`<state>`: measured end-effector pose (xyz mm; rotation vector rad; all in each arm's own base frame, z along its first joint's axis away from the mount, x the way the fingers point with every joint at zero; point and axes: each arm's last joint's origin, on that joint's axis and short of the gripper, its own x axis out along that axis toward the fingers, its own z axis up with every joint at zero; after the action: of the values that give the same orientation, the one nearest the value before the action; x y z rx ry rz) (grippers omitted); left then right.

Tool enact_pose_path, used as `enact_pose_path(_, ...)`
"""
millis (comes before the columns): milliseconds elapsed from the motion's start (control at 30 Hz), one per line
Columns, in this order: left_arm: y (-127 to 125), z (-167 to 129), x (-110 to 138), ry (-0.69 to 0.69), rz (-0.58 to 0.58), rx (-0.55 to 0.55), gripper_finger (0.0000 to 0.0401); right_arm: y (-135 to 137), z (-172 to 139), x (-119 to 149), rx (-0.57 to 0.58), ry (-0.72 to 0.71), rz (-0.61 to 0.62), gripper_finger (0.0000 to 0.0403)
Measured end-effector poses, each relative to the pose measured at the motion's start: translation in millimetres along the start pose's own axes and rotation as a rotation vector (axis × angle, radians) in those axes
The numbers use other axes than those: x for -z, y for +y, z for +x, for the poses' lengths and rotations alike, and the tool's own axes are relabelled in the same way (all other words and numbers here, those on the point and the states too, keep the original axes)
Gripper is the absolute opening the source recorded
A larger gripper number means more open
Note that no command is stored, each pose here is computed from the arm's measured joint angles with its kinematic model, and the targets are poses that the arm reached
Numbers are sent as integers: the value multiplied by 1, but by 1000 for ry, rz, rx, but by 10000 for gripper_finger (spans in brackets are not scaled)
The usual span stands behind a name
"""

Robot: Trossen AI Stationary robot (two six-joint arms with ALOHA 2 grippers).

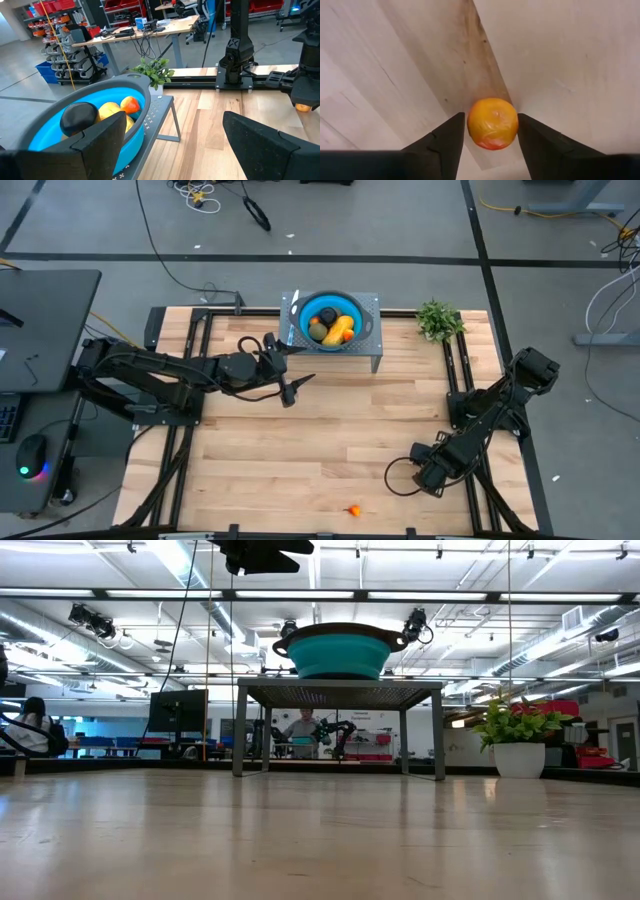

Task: Pick & Place Fruit
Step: Put the orange pear into the blue strainer bowl

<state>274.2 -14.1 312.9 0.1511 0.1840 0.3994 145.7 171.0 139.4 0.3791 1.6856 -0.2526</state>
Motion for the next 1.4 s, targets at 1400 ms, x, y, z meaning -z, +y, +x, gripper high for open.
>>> enact_pose_path(1400,0,0,0,0,0,0,340,1,-3,-10,-66,33,1,139)
